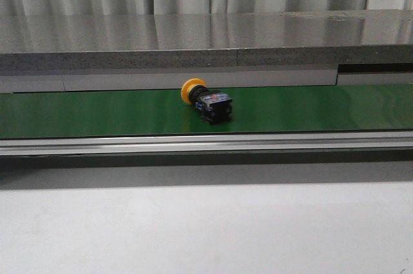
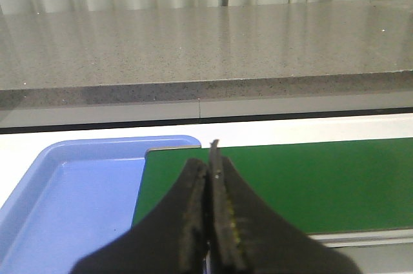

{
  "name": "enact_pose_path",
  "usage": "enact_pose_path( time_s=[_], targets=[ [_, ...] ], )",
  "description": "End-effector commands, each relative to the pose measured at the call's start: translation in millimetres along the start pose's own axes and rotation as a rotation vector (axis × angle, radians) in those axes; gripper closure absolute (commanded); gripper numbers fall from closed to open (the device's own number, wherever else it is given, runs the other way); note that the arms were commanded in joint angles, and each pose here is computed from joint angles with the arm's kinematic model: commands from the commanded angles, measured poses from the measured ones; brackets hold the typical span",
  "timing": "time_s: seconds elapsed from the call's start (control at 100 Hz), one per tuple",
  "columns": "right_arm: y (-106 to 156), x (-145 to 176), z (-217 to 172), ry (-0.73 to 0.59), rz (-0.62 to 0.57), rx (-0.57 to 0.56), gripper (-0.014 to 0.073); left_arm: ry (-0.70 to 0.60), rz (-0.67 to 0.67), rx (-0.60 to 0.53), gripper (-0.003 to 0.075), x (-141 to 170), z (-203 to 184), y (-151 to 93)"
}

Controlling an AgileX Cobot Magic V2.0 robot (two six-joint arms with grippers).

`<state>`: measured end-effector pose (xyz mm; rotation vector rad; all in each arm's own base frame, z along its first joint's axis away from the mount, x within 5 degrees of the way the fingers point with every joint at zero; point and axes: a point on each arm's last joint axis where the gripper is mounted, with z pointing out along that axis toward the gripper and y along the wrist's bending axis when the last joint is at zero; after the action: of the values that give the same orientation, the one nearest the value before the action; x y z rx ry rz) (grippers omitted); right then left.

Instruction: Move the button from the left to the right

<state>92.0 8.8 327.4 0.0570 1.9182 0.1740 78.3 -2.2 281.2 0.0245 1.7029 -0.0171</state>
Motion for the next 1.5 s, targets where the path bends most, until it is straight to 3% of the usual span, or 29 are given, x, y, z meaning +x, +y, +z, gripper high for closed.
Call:
enact_pose_path(
  time_s=[0.0, 0.29, 0.36, 0.47, 0.6, 0.69, 0.8, 0.96, 1.23, 1.49],
  targets=[
    [4, -26, 10, 0.007, 0.001, -0.008, 0.0662, -0.094, -0.016, 0.004, 0.0741, -15, -1, 0],
    [3, -32, 48, 0.161, 0.011, 0.009, 0.0657, -0.094, -0.016, 0.004, 0.0741, -15, -1, 0],
    [3, -31, 52, 0.178, 0.014, 0.011, 0.0619, -0.094, -0.016, 0.004, 0.0741, -15, -1, 0],
    [3, -30, 54, 0.184, 0.015, 0.012, 0.0440, -0.094, -0.016, 0.004, 0.0741, -15, -1, 0],
    [3, -33, 54, 0.158, 0.017, 0.009, 0.0111, -0.094, -0.016, 0.004, 0.0741, -15, -1, 0],
    [5, -35, 55, 0.130, 0.055, -0.010, 0.0011, -0.094, -0.016, 0.004, 0.0741, -15, -1, 0],
    [7, -40, 57, 0.097, 0.101, -0.034, 0.0014, -0.094, -0.016, 0.004, 0.0741, -15, -1, 0],
    [11, -55, 72, 0.143, 0.033, -0.060, 0.0014, -0.094, -0.016, 0.004, 0.0741, -15, -1, 0],
    [15, -79, 125, 0.246, -0.155, -0.104, 0.0014, -0.094, -0.016, 0.004, 0.0741, -15, -1, 0],
    [13, -69, 182, 0.369, -0.324, -0.142, 0.0014, -0.094, -0.016, 0.004, 0.0741, -15, -1, 0]
  ],
)
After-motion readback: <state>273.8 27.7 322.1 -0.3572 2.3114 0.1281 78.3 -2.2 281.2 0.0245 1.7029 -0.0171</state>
